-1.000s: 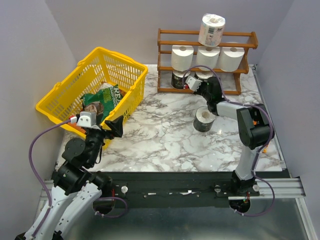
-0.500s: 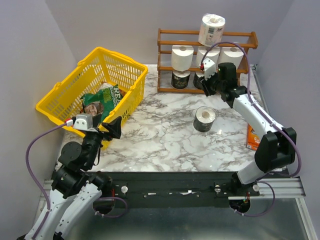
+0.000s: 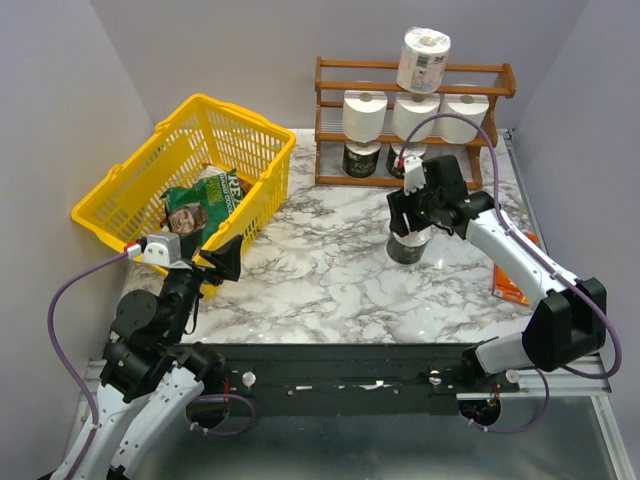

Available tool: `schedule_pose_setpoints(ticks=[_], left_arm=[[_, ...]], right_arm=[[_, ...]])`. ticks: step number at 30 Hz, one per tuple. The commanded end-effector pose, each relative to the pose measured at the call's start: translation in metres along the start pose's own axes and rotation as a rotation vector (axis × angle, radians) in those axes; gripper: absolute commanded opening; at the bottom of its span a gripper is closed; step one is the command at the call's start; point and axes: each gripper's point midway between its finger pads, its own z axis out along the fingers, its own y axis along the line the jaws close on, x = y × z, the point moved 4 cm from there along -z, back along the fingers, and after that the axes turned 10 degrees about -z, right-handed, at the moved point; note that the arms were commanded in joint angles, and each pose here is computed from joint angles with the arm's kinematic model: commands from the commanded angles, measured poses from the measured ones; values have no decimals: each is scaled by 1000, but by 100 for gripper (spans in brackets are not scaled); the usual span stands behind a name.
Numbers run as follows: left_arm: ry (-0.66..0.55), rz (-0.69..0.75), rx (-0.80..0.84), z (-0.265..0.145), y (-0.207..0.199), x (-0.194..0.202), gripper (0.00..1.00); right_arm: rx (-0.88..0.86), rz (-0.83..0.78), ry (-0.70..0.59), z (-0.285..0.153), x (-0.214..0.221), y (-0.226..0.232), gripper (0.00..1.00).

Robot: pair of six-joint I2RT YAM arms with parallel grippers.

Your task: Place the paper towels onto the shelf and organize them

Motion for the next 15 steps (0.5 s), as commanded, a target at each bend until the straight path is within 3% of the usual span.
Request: schedule_pose_setpoints(ticks=[1, 15], left_arm=[[-13, -15, 23, -2, -3, -1, 99], [-5, -13, 21, -1, -3, 0, 99]], right_arm=[[14, 22, 90, 9, 19, 16, 70], [124, -44, 219, 36, 43, 13, 70]])
